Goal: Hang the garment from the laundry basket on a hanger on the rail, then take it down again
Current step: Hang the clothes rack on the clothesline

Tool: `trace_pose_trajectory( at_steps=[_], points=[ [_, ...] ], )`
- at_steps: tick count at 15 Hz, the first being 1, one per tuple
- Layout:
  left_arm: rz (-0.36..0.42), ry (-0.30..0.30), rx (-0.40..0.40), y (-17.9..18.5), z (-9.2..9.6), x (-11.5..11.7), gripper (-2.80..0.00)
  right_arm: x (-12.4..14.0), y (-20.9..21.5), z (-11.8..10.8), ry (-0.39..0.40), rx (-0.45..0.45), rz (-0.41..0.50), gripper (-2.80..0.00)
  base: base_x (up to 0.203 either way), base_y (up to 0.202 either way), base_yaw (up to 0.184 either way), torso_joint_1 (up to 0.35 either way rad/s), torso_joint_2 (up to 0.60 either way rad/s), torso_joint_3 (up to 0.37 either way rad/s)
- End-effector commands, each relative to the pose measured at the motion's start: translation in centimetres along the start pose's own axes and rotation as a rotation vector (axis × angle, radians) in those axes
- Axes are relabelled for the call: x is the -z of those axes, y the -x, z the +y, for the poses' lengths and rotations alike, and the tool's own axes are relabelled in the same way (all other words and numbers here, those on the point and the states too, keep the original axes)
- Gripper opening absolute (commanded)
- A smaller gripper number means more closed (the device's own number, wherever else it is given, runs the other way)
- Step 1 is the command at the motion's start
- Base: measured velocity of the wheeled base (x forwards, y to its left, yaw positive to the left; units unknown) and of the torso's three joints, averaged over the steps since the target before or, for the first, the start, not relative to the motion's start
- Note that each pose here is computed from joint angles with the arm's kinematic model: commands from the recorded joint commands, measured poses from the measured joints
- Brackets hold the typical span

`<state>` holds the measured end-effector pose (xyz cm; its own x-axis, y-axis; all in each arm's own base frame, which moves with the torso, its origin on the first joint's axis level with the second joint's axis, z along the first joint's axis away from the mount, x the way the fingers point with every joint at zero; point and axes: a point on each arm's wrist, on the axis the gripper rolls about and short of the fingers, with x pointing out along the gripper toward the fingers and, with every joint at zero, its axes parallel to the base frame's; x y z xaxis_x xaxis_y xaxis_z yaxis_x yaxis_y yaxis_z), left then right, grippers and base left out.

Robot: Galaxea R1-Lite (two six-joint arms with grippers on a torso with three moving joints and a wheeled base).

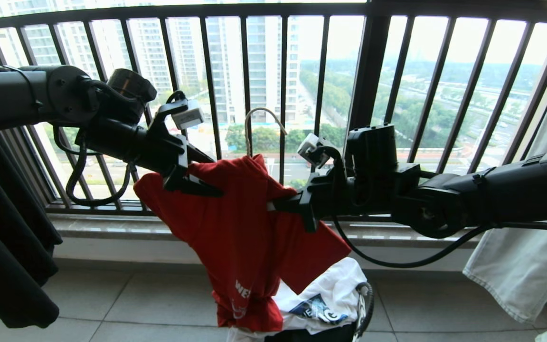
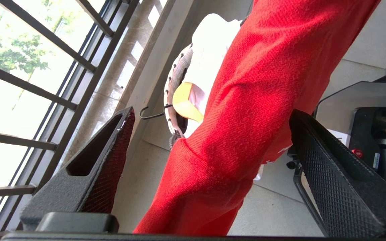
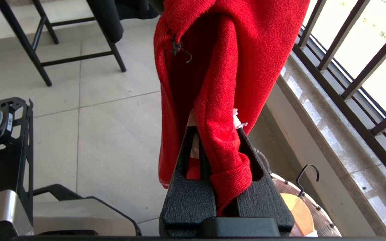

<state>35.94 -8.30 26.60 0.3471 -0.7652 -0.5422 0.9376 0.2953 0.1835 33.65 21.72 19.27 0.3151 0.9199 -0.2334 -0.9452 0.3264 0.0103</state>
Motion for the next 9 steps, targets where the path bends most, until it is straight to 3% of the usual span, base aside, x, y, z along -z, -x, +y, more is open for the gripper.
trace_pose_trajectory(
  at_steps=[1, 3, 4, 9],
  points=[
    [-0.005, 0.013, 0.035, -0.97, 0.25, 0.57, 0.0, -0.24, 0.16, -0.02, 0.006, -0.001, -0.008, -2.8, 0.0, 0.0, 0.0, 0.0, 0.0, 0.0],
    [-0.006, 0.014, 0.039, -1.1, 0.27, 0.62, 0.0, -0.29, 0.23, -0.06, 0.007, 0.001, -0.01, -2.8, 0.0, 0.0, 0.0, 0.0, 0.0, 0.0],
    [-0.006, 0.014, 0.04, -1.13, 0.25, 0.6, -2.8, -0.34, 0.23, -0.06, 0.008, 0.001, -0.011, -2.8, 0.0, 0.0, 0.0, 0.0, 0.0, 0.0],
    [-0.011, 0.007, 0.033, -1.01, 0.24, 0.42, -2.8, -0.38, 0.23, -0.07, 0.008, 0.002, -0.012, -2.8, 0.0, 0.0, 0.0, 0.0, 0.0, 0.0]
  ],
)
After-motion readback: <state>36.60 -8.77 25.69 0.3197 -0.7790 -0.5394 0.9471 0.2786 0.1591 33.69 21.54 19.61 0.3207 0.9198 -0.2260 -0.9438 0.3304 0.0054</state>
